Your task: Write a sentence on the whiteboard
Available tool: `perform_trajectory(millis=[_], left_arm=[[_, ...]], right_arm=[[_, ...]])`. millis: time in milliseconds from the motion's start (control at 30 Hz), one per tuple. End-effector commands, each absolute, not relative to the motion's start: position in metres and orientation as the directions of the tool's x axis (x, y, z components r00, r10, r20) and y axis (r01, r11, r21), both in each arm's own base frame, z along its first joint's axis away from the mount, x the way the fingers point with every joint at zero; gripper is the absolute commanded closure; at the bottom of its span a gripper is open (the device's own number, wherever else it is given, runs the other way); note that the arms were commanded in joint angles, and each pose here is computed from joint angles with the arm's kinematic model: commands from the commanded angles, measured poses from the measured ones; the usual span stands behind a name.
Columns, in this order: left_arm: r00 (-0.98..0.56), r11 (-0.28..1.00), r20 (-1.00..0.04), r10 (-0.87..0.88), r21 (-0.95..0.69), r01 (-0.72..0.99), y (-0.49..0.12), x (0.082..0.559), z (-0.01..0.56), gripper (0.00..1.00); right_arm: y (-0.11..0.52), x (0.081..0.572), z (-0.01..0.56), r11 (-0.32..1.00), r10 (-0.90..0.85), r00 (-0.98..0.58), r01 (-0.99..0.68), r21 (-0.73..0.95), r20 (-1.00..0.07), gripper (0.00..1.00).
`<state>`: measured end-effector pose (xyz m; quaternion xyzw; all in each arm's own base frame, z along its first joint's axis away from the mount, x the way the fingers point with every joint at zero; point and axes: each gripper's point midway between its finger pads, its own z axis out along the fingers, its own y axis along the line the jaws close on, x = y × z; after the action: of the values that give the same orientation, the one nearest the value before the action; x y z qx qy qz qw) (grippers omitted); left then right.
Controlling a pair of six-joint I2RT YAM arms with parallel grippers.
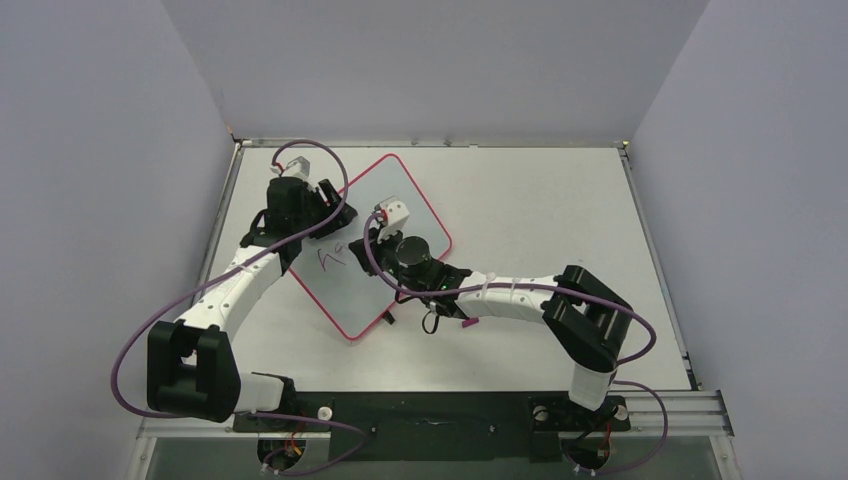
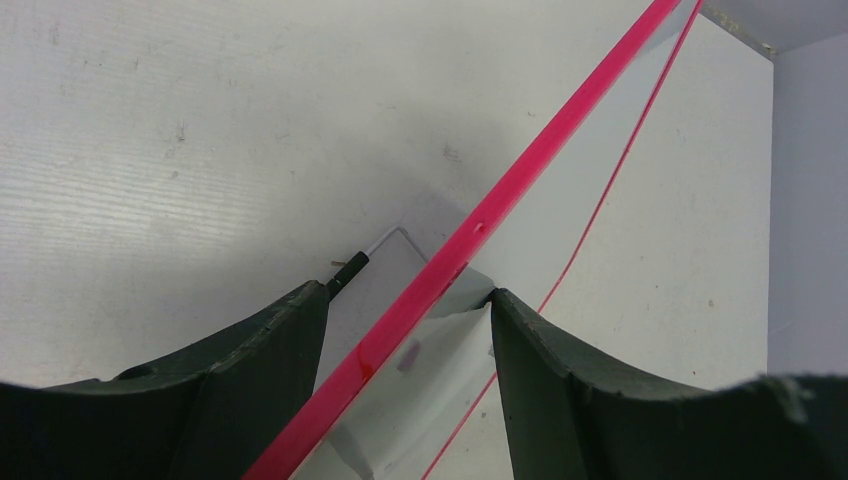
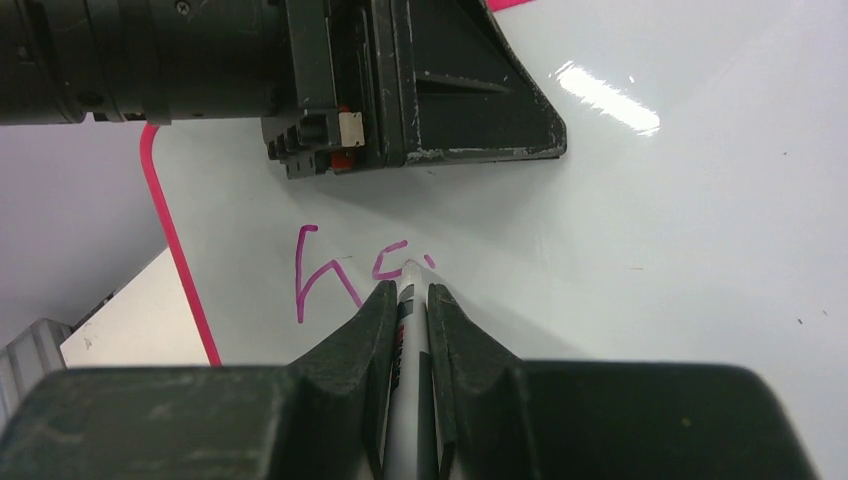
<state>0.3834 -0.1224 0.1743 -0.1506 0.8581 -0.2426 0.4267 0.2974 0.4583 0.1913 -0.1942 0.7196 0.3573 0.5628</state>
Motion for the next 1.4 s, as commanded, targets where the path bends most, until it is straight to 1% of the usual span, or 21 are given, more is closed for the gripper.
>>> perform_trajectory(millis=[0,400,867,1267,1300,1367], left_arm=[[-0.529,0.843,-0.728,-0.435,-0.536,0.044,-0.128,0.394,0.209,0.54],[-0.53,0.842,-0.729,-0.434,-0.537,0.049,-0.129,0.395,0.209,0.54],[-0.531,0.839,-0.725,-0.439,-0.542,0.047,-0.129,0.396,0.208,0.53],[-0.526,0.842,-0.73,-0.438,-0.538,0.046,-0.128,0.396,0.21,0.53],[-0.525,0.842,-0.73,-0.438,-0.538,0.045,-0.128,0.396,0.211,0.53],[-0.524,0.842,-0.73,-0.438,-0.537,0.045,-0.128,0.396,0.211,0.53]], right_arm=[[0.454,0.314,0.196,0.71,0.119,-0.279,-0.647,0.278,-0.953,1.0],[0.46,0.315,0.199,0.7,0.135,-0.282,-0.652,0.292,-0.95,1.0],[0.472,0.308,0.199,0.658,0.137,-0.293,-0.687,0.308,-0.946,1.0],[0.448,0.306,0.17,0.709,0.09,-0.319,-0.644,0.285,-0.943,1.0],[0.402,0.361,0.169,0.791,0.13,-0.304,-0.542,0.284,-0.944,1.0],[0.432,0.313,0.163,0.735,0.088,-0.324,-0.617,0.281,-0.942,1.0]])
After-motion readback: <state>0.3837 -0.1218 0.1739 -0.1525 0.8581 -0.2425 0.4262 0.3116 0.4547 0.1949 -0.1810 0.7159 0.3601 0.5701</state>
